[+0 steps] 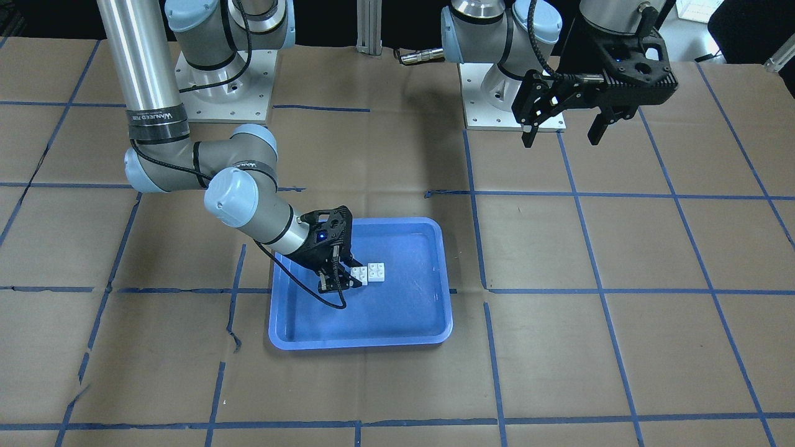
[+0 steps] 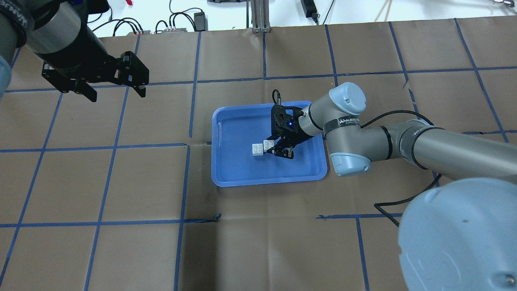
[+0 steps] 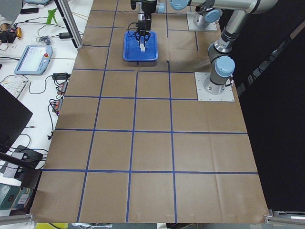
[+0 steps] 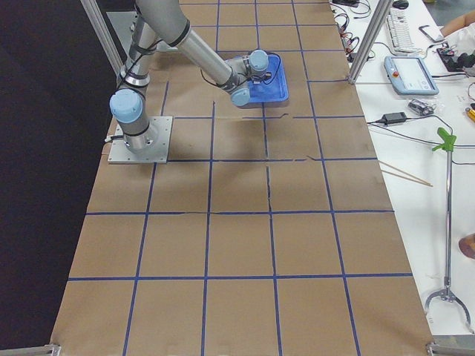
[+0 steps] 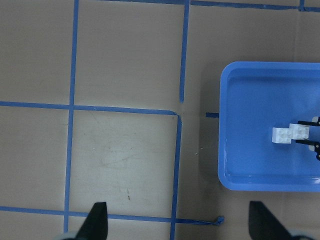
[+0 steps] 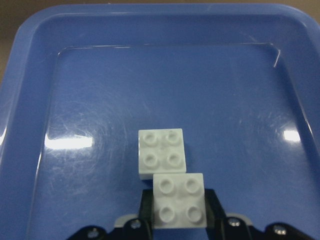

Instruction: Assemble white blocks and place on blue tray

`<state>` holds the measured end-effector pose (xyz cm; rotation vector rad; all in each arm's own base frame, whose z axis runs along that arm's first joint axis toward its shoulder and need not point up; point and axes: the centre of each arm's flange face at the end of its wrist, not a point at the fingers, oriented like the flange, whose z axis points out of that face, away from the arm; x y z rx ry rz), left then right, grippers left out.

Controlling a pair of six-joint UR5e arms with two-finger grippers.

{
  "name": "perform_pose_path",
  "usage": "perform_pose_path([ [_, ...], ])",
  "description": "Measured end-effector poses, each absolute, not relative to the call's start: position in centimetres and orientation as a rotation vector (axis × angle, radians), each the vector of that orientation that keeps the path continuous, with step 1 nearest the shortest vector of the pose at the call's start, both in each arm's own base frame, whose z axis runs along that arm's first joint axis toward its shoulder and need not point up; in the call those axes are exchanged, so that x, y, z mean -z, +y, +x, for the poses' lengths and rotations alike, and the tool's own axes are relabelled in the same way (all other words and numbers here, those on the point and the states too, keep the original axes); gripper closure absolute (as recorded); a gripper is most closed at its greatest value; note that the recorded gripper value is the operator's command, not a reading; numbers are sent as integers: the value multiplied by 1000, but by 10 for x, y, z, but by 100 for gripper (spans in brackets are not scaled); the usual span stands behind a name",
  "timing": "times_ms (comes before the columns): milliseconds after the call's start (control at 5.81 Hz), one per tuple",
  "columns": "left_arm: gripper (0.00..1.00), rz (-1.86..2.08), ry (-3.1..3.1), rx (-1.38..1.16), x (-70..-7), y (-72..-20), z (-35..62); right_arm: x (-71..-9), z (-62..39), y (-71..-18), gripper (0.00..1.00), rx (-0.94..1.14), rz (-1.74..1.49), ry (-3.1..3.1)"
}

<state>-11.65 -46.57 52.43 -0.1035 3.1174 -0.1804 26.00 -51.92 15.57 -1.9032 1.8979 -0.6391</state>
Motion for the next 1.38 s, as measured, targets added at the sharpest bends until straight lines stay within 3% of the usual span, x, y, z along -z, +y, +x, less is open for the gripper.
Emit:
perform_pose_path([
  [1377,1,-104,3117,182,-525,-464,-117,-156,267,-514,72,629,-1914,1885],
])
